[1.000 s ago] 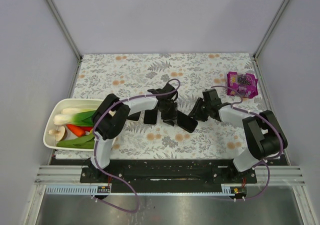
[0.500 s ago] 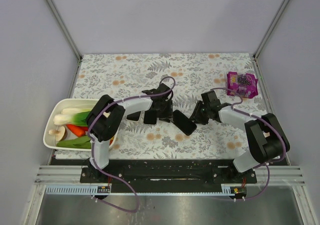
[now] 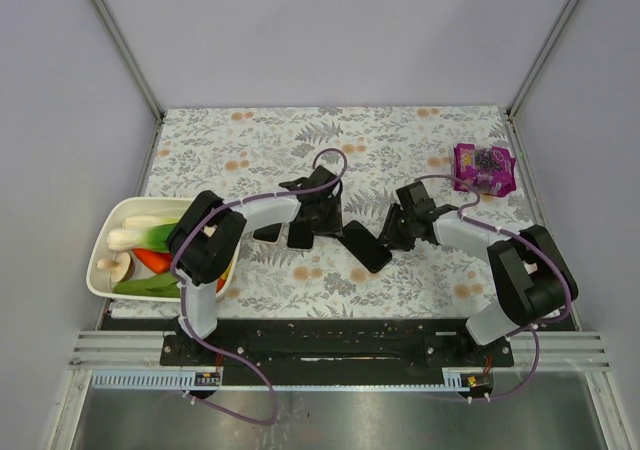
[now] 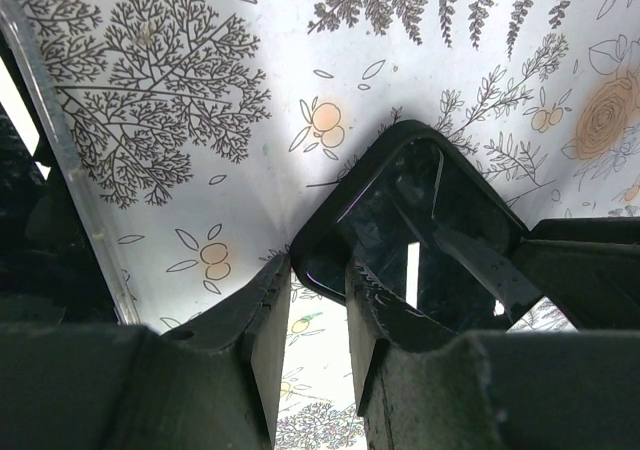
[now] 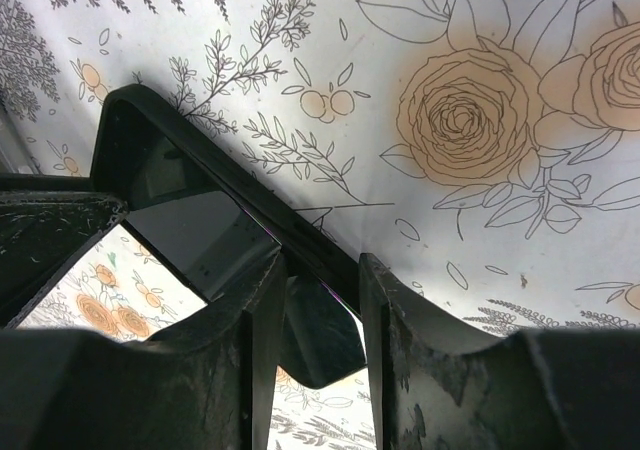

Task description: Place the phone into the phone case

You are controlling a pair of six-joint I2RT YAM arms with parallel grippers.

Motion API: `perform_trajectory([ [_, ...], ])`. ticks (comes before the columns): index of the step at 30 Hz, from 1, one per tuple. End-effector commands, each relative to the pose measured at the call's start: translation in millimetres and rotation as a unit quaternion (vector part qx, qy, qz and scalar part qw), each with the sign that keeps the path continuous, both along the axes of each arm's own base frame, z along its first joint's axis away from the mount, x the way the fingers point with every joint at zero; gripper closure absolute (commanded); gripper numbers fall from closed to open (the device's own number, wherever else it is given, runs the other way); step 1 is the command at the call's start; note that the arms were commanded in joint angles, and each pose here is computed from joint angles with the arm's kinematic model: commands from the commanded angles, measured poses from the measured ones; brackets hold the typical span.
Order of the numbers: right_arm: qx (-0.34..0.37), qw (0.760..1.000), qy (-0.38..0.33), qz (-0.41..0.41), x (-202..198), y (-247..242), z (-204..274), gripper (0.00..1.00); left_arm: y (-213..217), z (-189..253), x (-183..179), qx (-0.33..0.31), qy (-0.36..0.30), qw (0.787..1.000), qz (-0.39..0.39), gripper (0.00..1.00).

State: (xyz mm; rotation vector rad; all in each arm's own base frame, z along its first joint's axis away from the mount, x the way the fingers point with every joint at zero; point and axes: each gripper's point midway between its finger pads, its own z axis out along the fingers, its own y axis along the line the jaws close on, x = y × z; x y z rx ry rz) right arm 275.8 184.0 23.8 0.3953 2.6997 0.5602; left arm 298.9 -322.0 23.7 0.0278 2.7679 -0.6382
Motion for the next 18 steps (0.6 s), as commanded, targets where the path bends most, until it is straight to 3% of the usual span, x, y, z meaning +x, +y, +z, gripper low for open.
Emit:
perform_trajectory([
  [1,0.035,0.998,0.044,0.032,-37.6,25.0,-10.3,0.57,-4.4,-5.5,11.4,0.015,-0.017,1.0,-0.006,0.68],
  [18,0.064,0.996,0.042,0.052,-60.2,51.8,-3.0,0.57,-25.4,4.1,31.6,0.005,-0.029,0.999,-0.025,0.68],
])
